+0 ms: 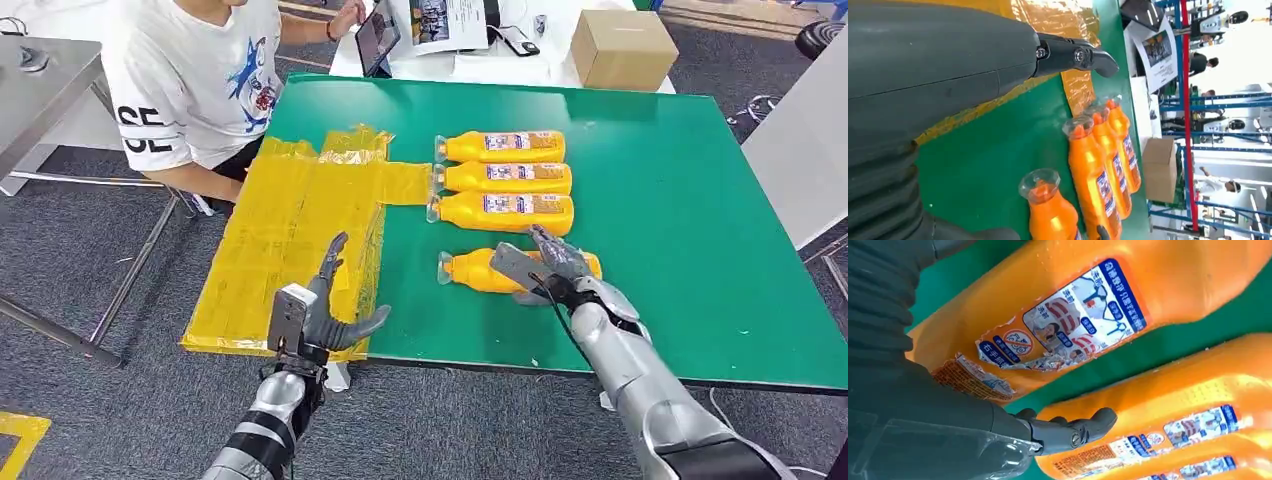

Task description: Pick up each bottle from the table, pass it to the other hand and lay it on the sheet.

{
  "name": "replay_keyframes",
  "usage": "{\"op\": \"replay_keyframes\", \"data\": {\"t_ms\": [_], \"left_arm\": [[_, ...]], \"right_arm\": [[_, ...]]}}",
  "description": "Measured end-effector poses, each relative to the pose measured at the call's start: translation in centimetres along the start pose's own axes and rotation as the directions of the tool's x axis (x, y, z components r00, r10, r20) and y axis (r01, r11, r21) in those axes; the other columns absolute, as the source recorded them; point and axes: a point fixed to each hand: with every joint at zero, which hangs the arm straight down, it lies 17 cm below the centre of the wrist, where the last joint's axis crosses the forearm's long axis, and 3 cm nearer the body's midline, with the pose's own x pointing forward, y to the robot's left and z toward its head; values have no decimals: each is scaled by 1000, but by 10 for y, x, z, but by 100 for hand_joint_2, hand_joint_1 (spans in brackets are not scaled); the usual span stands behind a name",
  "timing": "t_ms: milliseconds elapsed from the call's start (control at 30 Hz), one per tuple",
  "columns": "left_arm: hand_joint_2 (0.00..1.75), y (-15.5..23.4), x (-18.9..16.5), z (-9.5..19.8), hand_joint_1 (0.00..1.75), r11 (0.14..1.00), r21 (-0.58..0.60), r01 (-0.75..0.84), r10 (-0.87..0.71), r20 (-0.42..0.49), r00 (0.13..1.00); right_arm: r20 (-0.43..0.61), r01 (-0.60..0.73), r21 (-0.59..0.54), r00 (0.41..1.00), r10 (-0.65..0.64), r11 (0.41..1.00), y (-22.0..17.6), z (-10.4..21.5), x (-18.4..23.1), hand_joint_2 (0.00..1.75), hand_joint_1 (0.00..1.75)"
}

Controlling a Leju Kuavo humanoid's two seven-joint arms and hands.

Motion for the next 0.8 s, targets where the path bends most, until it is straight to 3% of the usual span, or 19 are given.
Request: {"op": "replay_keyframes", "data": {"t_ms": [400, 800], "left_arm": [[175, -4, -9, -2, 0, 1000, -18, 1, -1, -17, 1000], [175, -4, -18, 1, 0, 1000, -18, 9, -10, -41, 999]], "right_arm": [[-10, -105, 180, 994, 109, 978, 11, -1, -11, 175, 0], [-43, -165, 234, 983, 180, 958, 13, 5, -34, 175, 0]]}}
